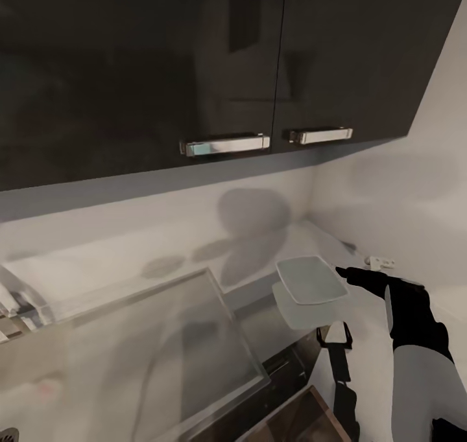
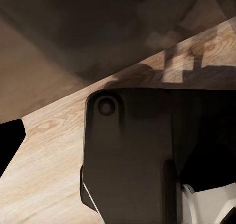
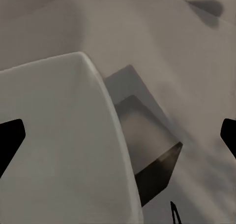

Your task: In the kitchen, take the Vidalia onion out of the sink, dice it on the chopping board with the paring knife, put the diced onion into the bowl on the countertop, then place both the paring knife and the chopping board into the sink.

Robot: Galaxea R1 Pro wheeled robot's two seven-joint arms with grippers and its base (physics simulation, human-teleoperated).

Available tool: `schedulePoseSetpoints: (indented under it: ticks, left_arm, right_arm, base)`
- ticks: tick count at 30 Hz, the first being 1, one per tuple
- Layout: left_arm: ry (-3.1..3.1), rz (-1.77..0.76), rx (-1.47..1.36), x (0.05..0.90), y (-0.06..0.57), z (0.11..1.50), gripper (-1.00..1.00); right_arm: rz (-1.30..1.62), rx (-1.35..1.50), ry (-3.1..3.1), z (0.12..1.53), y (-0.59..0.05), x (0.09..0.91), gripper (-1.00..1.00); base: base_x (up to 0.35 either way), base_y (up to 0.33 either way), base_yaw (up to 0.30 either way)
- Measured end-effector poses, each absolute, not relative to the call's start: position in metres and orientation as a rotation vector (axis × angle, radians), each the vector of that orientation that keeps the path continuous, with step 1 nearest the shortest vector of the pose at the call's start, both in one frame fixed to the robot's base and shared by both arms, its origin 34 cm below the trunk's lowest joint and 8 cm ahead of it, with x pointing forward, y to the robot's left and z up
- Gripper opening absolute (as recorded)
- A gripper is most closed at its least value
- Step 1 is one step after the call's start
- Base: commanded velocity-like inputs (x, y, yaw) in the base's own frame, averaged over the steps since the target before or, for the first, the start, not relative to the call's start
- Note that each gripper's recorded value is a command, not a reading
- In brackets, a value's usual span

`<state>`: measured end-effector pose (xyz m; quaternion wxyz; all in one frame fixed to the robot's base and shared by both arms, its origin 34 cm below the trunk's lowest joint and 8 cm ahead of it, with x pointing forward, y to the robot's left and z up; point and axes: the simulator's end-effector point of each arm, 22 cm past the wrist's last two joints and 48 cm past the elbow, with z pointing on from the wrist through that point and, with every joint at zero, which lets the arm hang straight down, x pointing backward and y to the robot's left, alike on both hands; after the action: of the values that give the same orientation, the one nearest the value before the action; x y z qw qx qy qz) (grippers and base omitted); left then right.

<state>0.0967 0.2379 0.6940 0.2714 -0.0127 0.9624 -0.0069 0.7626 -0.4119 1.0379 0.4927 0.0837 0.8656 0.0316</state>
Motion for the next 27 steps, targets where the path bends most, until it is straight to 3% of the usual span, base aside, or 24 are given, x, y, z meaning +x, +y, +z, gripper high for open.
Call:
schedulePoseSetpoints:
  ticks: [27]
  left_arm:
    - [2.631,-0.018,-0.035,0.085,0.238,0.695,1.0]
  right_arm:
    - [0.127,0.17,2.131,1.017,-0.411,0.763,1.0]
  base:
    - [0.0,0.0,0.0]
